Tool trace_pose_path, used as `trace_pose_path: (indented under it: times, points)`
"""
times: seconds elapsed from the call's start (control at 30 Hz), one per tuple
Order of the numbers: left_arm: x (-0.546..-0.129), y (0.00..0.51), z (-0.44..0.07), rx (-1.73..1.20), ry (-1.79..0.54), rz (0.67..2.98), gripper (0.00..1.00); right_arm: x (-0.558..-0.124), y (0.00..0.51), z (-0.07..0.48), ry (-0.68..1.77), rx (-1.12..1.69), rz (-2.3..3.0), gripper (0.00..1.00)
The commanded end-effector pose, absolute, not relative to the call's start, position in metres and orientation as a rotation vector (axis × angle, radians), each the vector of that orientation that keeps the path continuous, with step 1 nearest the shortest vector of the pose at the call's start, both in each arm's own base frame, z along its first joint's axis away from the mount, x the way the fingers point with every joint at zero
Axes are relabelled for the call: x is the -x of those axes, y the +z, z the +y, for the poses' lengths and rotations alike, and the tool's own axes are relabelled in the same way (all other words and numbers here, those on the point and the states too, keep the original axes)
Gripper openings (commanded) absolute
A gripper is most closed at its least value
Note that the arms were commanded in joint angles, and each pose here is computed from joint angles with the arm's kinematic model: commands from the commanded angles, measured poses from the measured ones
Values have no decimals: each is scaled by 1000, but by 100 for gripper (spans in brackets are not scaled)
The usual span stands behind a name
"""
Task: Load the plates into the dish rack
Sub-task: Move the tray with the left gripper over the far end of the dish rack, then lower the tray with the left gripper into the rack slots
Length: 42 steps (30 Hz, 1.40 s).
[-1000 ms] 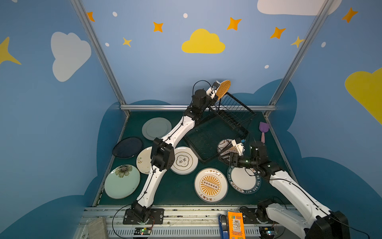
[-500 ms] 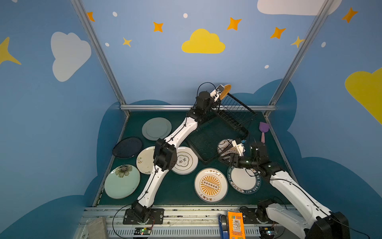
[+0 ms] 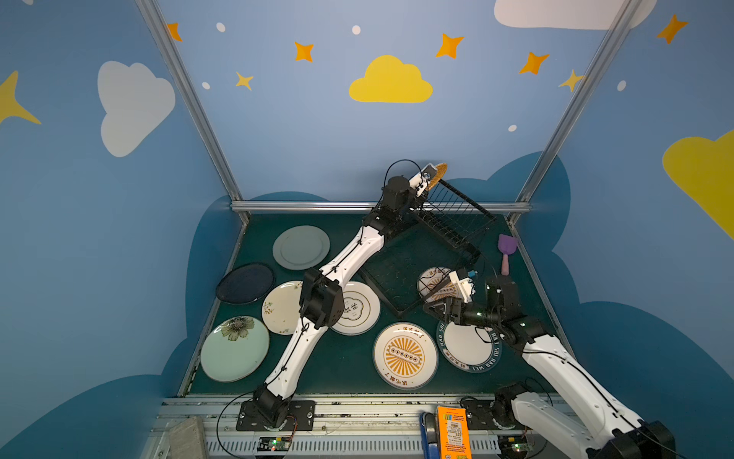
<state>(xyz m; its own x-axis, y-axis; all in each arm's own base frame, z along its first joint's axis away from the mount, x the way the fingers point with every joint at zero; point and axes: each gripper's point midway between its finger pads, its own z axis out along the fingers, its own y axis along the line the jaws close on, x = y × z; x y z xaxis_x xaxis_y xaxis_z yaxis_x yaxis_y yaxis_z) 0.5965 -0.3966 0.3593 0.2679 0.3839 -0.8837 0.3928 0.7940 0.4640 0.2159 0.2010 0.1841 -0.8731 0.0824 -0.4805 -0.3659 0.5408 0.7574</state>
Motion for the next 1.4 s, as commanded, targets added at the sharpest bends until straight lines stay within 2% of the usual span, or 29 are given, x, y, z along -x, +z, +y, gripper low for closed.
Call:
trace_pose_path:
  times: [0.0, 0.23, 0.37, 0.63, 0.83, 0.97, 1.03, 1.2, 1.3, 1.37]
  points:
    - [-593, 346, -413, -730, -13, 1333, 11, -215, 183, 199, 1280, 247, 2300, 88]
    - [-594, 351, -414, -718, -3, 1305, 14, -215, 184, 199, 1280, 249, 2299, 88]
    - [-594, 357, -416, -711, -11, 1281, 27, -214, 184, 199, 1282, 249, 2300, 88]
    - [-590, 372, -413, -691, -18, 1270, 28, -215, 186, 199, 1283, 245, 2296, 88]
    - [-581, 396, -410, -664, -30, 1243, 39, -217, 189, 199, 1286, 243, 2289, 88]
    - [-579, 406, -407, -650, -31, 1225, 44, -216, 190, 199, 1292, 237, 2289, 88]
    - [-576, 413, -405, -637, -35, 1221, 52, -216, 190, 200, 1296, 234, 2290, 88]
    - [-574, 427, -399, -602, -31, 1201, 52, -216, 191, 200, 1311, 224, 2287, 88]
    - [-574, 437, -391, -553, -10, 1180, 62, -217, 193, 201, 1315, 229, 2280, 88]
    - [-575, 440, -388, -542, -2, 1171, 65, -216, 194, 201, 1316, 230, 2280, 88]
